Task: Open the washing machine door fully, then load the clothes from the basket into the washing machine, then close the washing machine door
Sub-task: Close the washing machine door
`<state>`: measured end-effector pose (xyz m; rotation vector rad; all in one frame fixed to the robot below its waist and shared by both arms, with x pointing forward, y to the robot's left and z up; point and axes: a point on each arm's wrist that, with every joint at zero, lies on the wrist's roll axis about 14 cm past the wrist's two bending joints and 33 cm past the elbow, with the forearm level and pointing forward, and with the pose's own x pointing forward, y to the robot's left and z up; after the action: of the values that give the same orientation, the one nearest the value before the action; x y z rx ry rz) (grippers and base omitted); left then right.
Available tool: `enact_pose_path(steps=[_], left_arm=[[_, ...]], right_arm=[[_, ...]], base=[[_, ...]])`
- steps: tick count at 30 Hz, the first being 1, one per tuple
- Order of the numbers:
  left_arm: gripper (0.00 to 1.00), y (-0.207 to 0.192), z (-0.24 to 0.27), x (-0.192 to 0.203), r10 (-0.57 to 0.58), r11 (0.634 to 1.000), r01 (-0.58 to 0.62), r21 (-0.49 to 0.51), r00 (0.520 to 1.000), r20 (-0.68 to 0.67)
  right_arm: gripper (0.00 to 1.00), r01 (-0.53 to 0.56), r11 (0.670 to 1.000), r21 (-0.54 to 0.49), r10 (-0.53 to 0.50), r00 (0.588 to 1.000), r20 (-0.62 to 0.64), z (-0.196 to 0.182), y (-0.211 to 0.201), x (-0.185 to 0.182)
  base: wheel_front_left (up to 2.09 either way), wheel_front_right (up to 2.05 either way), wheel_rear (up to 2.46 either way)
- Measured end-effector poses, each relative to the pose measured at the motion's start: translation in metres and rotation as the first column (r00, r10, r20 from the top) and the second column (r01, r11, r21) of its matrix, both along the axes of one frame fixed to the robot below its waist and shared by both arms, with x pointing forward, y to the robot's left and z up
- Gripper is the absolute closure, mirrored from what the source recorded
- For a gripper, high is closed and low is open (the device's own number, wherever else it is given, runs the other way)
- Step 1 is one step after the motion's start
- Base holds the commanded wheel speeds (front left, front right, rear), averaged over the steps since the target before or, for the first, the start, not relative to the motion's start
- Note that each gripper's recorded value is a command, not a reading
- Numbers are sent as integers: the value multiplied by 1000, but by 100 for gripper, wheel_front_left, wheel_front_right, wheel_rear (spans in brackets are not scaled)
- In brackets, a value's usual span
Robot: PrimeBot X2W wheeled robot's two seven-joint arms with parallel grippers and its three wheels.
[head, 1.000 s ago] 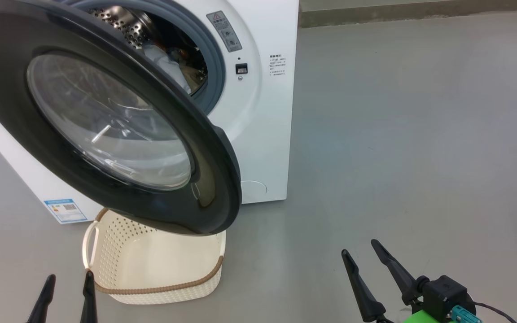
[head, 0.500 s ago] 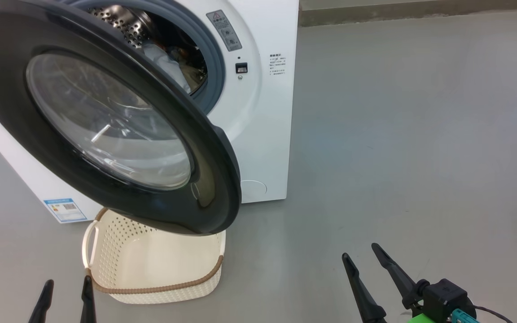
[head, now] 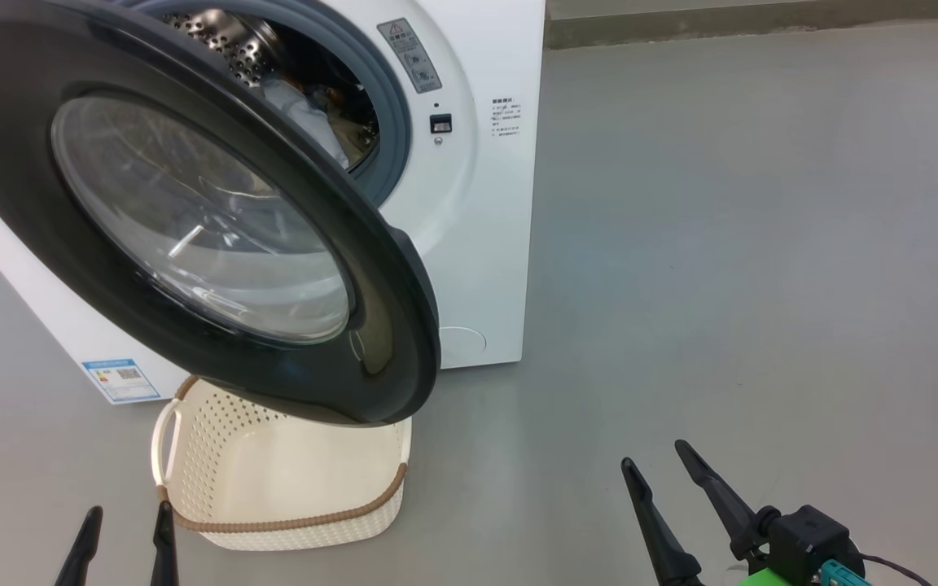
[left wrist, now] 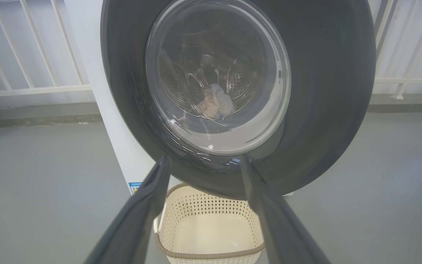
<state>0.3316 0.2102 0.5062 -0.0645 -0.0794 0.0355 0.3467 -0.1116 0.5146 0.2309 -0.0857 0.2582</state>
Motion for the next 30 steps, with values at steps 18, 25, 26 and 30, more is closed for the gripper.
enact_pose_path(steps=[18,25,26,30], left_arm=[[0,2,3,0,15,1000,-15,-15,1000,13],[0,3,3,0,16,1000,-16,-18,1000,11],[0,4,2,-1,15,1000,-15,-19,1000,11],[0,5,2,-2,22,1000,-21,-20,1000,8]], right_arm=[[100,28,1000,-4,-28,999,16,5,-9,1],[100,56,998,21,-58,988,144,46,-18,4],[100,51,998,26,-55,984,172,56,-16,4],[100,6,999,39,-17,953,304,99,-4,6]], base=[[0,0,0],[0,0,0],[0,0,0],[0,0,0]])
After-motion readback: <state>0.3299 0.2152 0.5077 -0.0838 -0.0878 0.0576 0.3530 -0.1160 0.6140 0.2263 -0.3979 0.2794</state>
